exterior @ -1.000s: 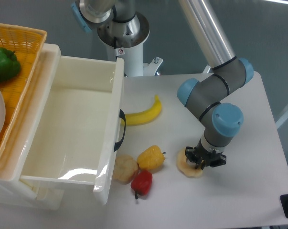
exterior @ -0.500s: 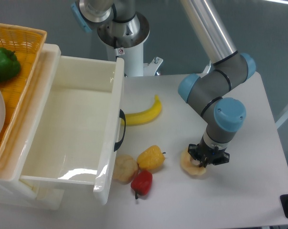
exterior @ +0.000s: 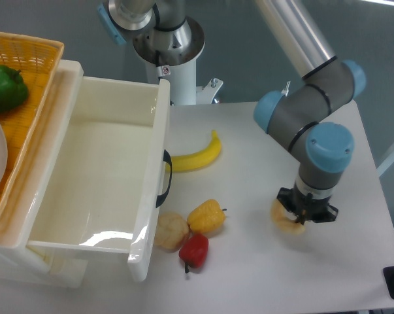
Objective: Pick up the donuts
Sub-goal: 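Lift the grasped donut up off the table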
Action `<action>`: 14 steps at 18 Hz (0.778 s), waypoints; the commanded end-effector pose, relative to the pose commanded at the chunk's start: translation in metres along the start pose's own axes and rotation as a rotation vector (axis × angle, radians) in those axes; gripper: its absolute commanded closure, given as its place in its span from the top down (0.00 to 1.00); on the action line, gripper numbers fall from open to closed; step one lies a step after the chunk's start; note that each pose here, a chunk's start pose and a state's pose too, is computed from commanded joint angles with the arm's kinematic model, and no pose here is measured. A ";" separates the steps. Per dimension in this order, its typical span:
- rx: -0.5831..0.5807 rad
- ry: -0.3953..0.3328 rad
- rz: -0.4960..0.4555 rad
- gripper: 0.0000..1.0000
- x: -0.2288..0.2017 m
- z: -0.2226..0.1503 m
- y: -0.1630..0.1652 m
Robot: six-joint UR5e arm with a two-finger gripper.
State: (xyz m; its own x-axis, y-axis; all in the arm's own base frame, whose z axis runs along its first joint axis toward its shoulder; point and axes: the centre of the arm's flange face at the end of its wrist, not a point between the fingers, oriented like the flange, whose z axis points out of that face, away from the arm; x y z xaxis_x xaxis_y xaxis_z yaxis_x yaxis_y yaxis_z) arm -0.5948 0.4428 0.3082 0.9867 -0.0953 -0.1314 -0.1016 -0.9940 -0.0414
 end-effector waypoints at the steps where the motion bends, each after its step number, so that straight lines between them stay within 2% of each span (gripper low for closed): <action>1: -0.001 0.000 0.015 0.00 -0.002 -0.002 0.003; 4: 0.009 -0.020 0.055 0.00 -0.010 -0.018 0.008; 11: -0.018 0.040 0.166 0.00 -0.014 -0.031 0.014; 14: -0.048 0.028 0.216 0.00 -0.012 -0.043 0.018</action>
State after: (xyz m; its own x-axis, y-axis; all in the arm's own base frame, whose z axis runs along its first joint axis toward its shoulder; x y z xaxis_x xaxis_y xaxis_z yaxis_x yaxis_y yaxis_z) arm -0.6030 0.4241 0.3516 0.9460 -0.3070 -0.1042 -0.3054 -0.9517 0.0317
